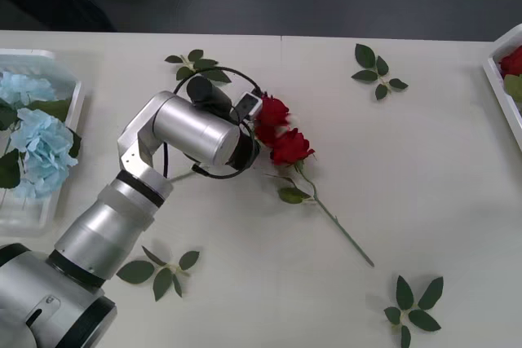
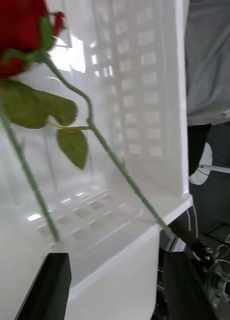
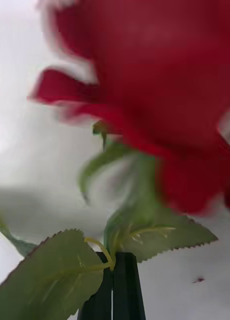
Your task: Put the red flowers into the right box and the blue flowers into the left box
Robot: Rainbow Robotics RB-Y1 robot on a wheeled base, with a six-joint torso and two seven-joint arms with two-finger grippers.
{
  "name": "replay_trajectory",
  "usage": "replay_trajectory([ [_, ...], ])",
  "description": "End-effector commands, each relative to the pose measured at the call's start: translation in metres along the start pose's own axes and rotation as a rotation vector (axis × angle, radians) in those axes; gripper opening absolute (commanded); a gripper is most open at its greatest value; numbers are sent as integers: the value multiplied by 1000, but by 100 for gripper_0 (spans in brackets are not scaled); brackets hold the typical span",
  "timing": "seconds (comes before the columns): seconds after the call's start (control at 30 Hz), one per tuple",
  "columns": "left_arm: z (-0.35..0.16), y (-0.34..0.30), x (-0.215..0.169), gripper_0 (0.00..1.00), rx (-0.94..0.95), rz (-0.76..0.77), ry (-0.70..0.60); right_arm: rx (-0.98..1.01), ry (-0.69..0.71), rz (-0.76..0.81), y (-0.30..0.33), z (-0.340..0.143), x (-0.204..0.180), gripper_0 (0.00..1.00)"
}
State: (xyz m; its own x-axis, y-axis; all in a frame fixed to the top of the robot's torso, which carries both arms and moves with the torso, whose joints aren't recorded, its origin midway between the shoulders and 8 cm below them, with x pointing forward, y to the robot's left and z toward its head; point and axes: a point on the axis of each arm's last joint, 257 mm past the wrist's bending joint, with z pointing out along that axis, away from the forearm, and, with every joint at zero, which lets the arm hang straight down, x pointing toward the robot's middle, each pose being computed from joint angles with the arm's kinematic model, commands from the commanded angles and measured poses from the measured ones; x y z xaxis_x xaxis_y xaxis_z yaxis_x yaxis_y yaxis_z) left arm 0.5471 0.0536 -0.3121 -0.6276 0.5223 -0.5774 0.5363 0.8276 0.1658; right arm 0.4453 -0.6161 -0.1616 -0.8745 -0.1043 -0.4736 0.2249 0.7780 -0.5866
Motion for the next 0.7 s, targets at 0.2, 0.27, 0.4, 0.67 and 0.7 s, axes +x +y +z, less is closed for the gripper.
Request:
replay_trajectory([
  [0.2,-56,17,-34,0,21,88,-64,-152,-70,-101,46,-108,-46,54],
  [0.27,-63,18,-35,0,30,88,-74,-218,-88,-124,70,-122,-49,53],
  [0.4,-75,21,-37,0,39,85,-108,-374,-134,-210,135,-152,-49,54],
  [0.67,-86,25,-20,0,40,38,-156,-465,-212,-395,238,-187,-39,53],
  [0.7,-86,24,-18,0,43,34,-159,-484,-223,-394,250,-191,-40,54],
])
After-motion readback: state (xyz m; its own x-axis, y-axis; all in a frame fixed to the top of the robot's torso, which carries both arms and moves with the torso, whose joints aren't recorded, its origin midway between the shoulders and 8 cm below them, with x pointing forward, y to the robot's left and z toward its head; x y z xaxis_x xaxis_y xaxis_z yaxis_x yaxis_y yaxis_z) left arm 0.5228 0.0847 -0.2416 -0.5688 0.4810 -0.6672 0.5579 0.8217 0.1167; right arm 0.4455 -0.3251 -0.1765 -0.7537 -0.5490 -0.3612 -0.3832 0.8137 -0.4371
